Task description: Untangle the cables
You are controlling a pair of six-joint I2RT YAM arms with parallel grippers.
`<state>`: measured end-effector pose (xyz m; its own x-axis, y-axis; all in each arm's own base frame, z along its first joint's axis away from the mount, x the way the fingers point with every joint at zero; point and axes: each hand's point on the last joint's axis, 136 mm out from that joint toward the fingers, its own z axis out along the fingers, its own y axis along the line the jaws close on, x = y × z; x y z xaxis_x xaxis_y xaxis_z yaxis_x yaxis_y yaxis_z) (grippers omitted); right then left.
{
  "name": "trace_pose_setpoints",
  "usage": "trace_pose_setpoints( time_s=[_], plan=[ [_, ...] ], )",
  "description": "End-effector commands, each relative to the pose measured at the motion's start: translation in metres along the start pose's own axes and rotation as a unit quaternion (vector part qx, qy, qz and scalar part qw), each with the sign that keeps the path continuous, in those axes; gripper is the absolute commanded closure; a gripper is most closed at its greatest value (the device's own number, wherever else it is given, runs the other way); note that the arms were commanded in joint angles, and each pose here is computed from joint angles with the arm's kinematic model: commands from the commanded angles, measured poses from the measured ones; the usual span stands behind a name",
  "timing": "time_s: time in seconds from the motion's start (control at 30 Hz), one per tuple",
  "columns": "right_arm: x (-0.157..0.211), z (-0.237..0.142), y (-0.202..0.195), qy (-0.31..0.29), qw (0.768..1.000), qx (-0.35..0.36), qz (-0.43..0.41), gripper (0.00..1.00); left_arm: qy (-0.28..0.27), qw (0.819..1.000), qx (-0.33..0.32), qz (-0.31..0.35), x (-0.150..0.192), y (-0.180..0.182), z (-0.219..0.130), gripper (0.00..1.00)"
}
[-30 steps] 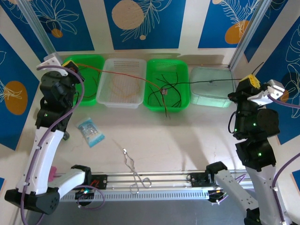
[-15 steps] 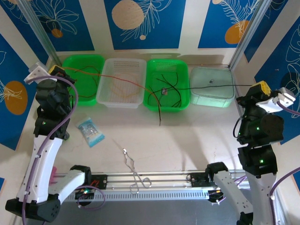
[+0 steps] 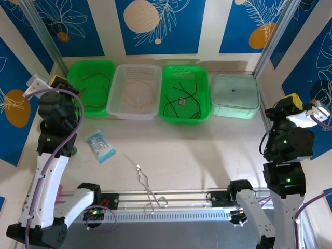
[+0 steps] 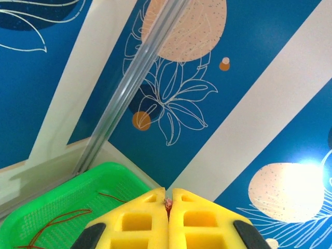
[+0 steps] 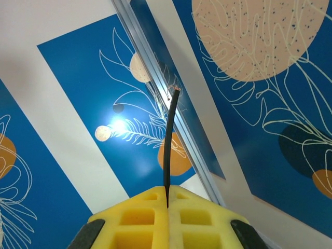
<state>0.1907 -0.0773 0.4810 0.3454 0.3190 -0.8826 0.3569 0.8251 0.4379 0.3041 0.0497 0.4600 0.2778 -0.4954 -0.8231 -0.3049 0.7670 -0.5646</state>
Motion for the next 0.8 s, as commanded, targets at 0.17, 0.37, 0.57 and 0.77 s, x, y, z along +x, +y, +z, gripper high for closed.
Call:
trace_pose_setpoints(
  time_s=[0.17,0.37,0.57,0.77],
  plan=[
    [-0.006,-0.002,0.008,-0.001,1.0,-0.022,0.02,1.0,0.004,0.998,0.066,0.003,-0.005,-0.031,0.009,1.0],
    [-0.001,0.0,0.013,0.013,0.999,-0.033,0.035,1.0,-0.013,0.982,0.183,0.055,-0.025,-0.088,0.008,1.0],
    [0.013,0.002,0.016,0.039,0.997,-0.04,0.052,1.0,-0.073,0.975,0.194,0.08,-0.065,-0.112,0.012,1.0],
    [0.014,0.001,0.018,0.043,0.997,-0.046,0.055,1.0,-0.145,0.961,0.215,0.098,-0.111,-0.146,0.016,1.0]
  ],
)
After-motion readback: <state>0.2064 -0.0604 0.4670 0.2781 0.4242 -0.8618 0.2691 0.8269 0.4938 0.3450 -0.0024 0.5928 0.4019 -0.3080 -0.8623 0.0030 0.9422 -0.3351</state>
